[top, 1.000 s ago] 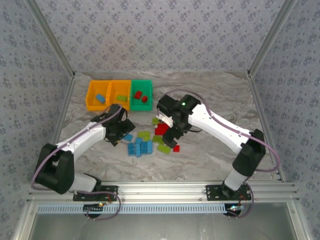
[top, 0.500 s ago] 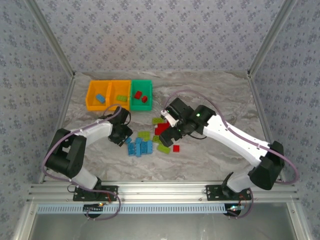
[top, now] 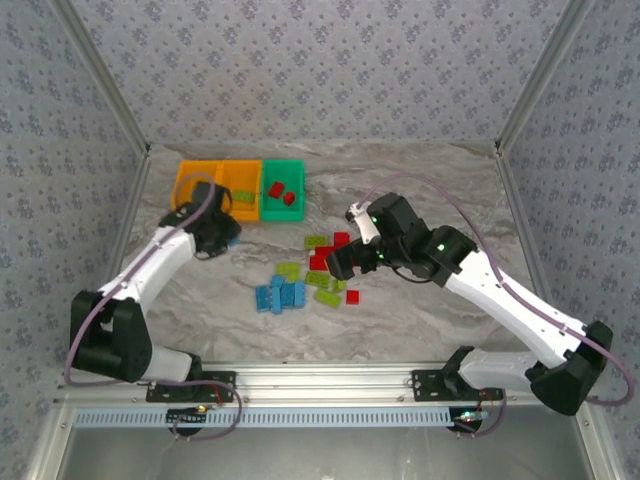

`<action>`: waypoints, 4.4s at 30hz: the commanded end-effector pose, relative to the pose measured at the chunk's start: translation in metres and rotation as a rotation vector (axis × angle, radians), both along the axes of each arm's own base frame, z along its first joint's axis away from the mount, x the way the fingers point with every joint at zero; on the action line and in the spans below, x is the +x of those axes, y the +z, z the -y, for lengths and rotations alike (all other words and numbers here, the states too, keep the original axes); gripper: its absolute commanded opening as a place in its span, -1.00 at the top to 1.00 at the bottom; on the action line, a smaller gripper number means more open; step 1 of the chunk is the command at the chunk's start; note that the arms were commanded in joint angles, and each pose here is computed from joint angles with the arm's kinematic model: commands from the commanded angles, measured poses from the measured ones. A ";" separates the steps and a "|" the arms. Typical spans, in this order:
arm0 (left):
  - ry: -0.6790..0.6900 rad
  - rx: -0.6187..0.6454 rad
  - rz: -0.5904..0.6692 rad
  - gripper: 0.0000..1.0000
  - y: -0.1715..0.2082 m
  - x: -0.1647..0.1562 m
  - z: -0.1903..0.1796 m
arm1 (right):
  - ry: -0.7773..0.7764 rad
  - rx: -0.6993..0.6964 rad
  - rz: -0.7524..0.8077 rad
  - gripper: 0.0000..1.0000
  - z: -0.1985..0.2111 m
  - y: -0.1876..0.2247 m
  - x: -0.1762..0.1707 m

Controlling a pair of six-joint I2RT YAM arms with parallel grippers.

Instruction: Sort the legos into containers by color

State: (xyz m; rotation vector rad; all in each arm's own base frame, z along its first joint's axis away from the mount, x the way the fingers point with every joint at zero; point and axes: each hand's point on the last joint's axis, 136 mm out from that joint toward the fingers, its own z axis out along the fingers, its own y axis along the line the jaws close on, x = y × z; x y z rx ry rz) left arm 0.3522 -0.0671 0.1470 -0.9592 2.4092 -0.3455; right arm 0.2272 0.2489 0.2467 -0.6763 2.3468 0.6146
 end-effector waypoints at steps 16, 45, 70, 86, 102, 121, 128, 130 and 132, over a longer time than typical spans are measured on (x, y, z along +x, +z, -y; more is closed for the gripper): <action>-0.001 0.101 0.020 0.23 -0.009 0.171 -0.096 | -0.139 0.132 -0.042 -1.00 0.030 0.001 -0.011; -1.429 0.369 0.744 -0.56 0.126 -0.115 0.120 | -0.318 -0.111 -0.227 -0.77 -0.004 -0.137 -0.010; -1.784 0.457 0.972 -0.99 0.078 -0.175 0.133 | -0.329 0.133 -0.383 0.46 -0.026 -0.176 0.033; -0.579 0.616 0.621 -0.96 0.115 -0.037 -0.025 | -0.022 0.290 0.135 0.52 -0.165 -0.035 0.126; -0.614 0.647 0.578 -0.97 0.102 -0.034 -0.026 | -0.056 0.230 0.145 0.42 -0.240 -0.099 0.254; -0.641 0.644 0.548 -0.98 0.095 -0.031 -0.024 | 0.007 0.093 0.259 -0.05 -0.151 -0.019 0.176; -0.635 0.535 0.491 -0.94 0.079 -0.026 -0.015 | -0.041 0.100 0.172 -0.21 -0.059 -0.021 0.077; -0.562 0.445 0.404 -0.85 0.070 -0.030 -0.015 | -0.059 0.120 0.137 -0.32 -0.038 -0.023 0.050; -0.509 0.303 0.274 -0.79 0.061 -0.046 -0.006 | -0.089 0.133 0.093 -0.40 -0.015 -0.028 0.024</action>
